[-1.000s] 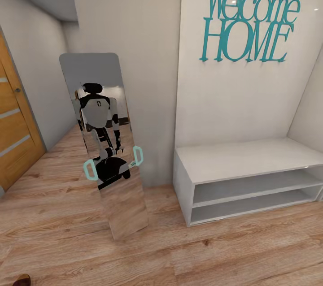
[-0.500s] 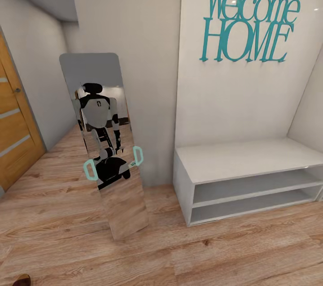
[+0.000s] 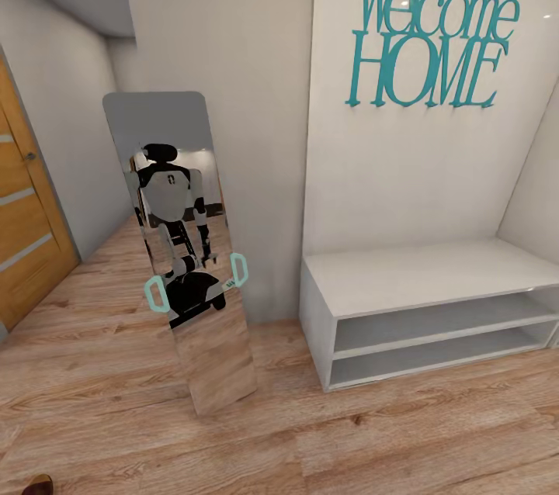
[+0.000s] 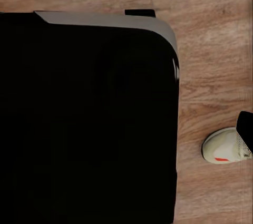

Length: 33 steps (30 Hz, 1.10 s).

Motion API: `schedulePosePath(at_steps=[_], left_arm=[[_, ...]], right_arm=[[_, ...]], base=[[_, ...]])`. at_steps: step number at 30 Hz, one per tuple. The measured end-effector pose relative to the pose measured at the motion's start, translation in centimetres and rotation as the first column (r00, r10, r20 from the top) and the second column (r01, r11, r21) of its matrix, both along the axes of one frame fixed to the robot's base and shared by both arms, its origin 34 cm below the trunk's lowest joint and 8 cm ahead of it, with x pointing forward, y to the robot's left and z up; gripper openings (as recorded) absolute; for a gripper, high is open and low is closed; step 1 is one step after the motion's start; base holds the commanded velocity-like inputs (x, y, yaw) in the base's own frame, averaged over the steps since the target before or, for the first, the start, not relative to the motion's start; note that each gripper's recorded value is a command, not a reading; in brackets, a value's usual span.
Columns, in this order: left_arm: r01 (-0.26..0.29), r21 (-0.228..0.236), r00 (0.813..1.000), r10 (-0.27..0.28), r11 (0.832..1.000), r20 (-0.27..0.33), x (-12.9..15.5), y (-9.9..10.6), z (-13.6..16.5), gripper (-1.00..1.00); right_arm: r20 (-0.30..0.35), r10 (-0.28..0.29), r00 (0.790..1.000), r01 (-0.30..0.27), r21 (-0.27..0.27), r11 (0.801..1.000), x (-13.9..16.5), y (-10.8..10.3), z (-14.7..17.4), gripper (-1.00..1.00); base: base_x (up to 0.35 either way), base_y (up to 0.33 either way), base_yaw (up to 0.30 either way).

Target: Pick up the two gym shoes and the two sandals from the corridor floor and place them onto the hallstand (shoe rack) in the corridor, making sure they are on the rack and not on the floor. Arrange them so the two gym shoes are next to each other and the two sandals are next to each other.

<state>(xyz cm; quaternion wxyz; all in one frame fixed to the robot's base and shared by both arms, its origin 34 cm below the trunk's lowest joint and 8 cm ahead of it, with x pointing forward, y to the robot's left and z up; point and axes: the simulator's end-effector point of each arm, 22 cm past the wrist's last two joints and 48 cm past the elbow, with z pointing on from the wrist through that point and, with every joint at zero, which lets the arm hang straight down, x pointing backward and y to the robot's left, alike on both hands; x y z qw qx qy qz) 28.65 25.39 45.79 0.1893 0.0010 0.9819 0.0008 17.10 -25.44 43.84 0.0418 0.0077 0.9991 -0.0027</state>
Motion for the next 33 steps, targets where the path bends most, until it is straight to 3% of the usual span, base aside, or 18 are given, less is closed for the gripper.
schedulePosePath(at_steps=[6, 7, 8, 9, 19, 25, 33], left_arm=[[0.002, 0.0, 0.995, -0.002, 1.0, 0.102, 4.8, -0.1, 1.4, 1.0], [0.003, 0.0, 0.983, -0.003, 1.0, 0.181, 8.5, -0.1, 2.8, 1.0], [0.005, -0.001, 0.936, -0.004, 1.0, 0.351, 15.8, -0.2, 6.9, 1.0], [0.005, -0.001, 0.92, -0.005, 1.0, 0.392, 17.5, -0.2, 8.1, 1.0], [0.006, 0.0, 0.944, -0.006, 1.0, 0.329, 14.7, -0.2, 6.2, 1.0], [0.008, -0.002, 0.947, -0.007, 1.0, 0.321, 14.4, -0.4, 6.0, 1.0], [0.007, -0.003, 0.947, -0.006, 1.0, 0.32, 14.4, -0.4, 5.9, 1.0]], right_arm=[[0.058, 0.006, 0.998, -0.006, 0.004, 1.0, 2.1, 0.1, 0.2, 1.0], [0.129, 0.007, 0.992, -0.007, 0.003, 1.0, 5.5, 0.1, 0.7, 1.0], [0.263, 0.01, 0.965, -0.011, 0.001, 1.0, 11.8, 0.1, 2.2, 1.0], [0.264, 0.01, 0.964, -0.011, 0.001, 1.0, 11.6, 0.1, 2.2, 1.0], [0.314, 0.014, 0.949, -0.014, -0.001, 1.0, 12.7, 0.1, 2.6, 1.0], [0.317, 0.014, 0.948, -0.014, -0.001, 1.0, 12.8, 0.1, 2.6, 1.0], [0.317, 0.012, 0.948, -0.011, -0.004, 1.0, 12.8, -0.1, 2.6, 1.0]], base=[[0.0, 0.0, 0.0], [0.0, 0.0, 0.0], [0.0, 0.0, 0.0], [0.0, 0.0, 0.0], [0.0, 0.0, 0.0], [-0.047, 0.0, 0.0], [-0.278, 0.0, 0.085]])
